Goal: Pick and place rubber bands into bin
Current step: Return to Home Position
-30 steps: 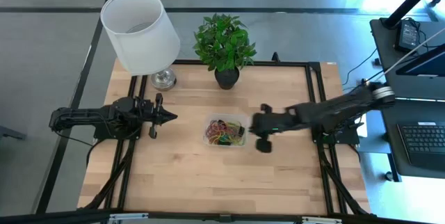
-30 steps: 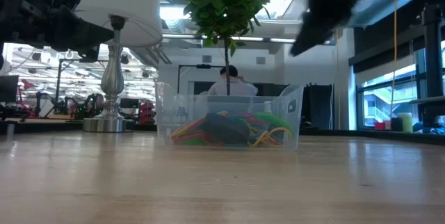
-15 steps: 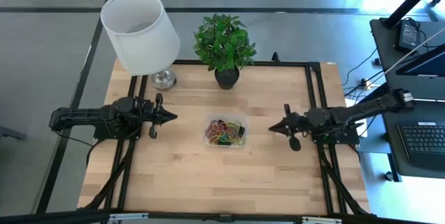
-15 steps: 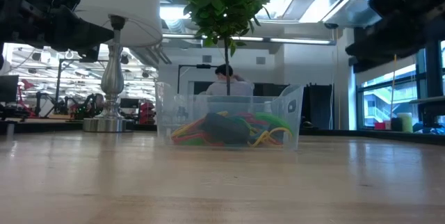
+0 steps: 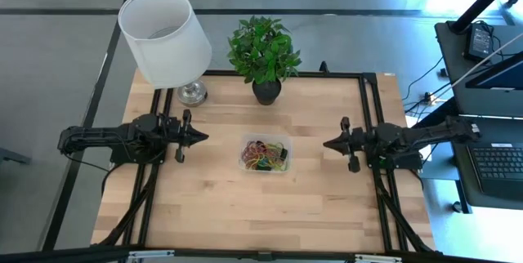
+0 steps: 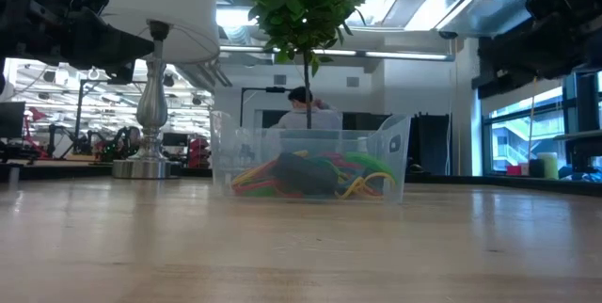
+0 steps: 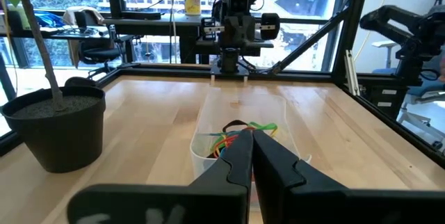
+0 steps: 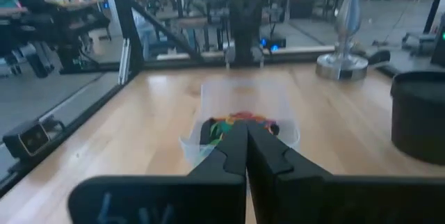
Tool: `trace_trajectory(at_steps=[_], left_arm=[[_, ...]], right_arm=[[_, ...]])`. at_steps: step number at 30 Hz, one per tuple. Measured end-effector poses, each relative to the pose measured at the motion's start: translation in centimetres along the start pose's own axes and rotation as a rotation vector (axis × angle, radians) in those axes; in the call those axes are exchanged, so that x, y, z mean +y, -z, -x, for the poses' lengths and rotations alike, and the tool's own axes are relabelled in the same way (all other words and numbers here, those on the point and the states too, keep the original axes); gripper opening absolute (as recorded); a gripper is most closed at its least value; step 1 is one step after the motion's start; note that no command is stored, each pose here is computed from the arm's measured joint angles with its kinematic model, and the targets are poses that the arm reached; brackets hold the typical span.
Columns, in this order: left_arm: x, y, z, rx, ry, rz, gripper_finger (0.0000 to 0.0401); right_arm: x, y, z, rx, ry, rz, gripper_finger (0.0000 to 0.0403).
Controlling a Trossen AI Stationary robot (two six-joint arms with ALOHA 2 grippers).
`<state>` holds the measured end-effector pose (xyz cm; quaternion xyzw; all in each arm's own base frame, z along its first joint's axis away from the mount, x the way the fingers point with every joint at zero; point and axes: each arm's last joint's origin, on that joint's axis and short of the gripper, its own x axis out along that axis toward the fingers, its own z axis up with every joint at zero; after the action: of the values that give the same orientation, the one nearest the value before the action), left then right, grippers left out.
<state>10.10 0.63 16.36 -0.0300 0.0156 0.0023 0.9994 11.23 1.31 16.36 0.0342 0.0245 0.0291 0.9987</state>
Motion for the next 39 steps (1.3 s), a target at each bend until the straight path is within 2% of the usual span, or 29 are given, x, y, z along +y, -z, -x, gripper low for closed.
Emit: trace_trajectory(at_steps=[12, 22, 30, 39], left_arm=[[0.0, 0.0, 0.0, 0.000, 0.000, 0.000, 0.0007], [0.0, 0.0, 0.0, 0.000, -0.002, 0.000, 0.0007], [0.0, 0.0, 0.0, 0.000, -0.002, 0.000, 0.0008], [0.0, 0.0, 0.0, 0.000, -0.003, 0.000, 0.0008]], right_arm=[[-0.1, -1.5, 1.8, -0.191, -0.003, 0.064, 0.0002], [-0.4, -0.5, 1.5, -0.086, 0.041, 0.069, 0.0002], [-0.6, -0.5, 1.5, -0.091, 0.070, -0.035, 0.0017], [-0.6, -0.5, 1.5, -0.091, 0.070, -0.034, 0.0023]])
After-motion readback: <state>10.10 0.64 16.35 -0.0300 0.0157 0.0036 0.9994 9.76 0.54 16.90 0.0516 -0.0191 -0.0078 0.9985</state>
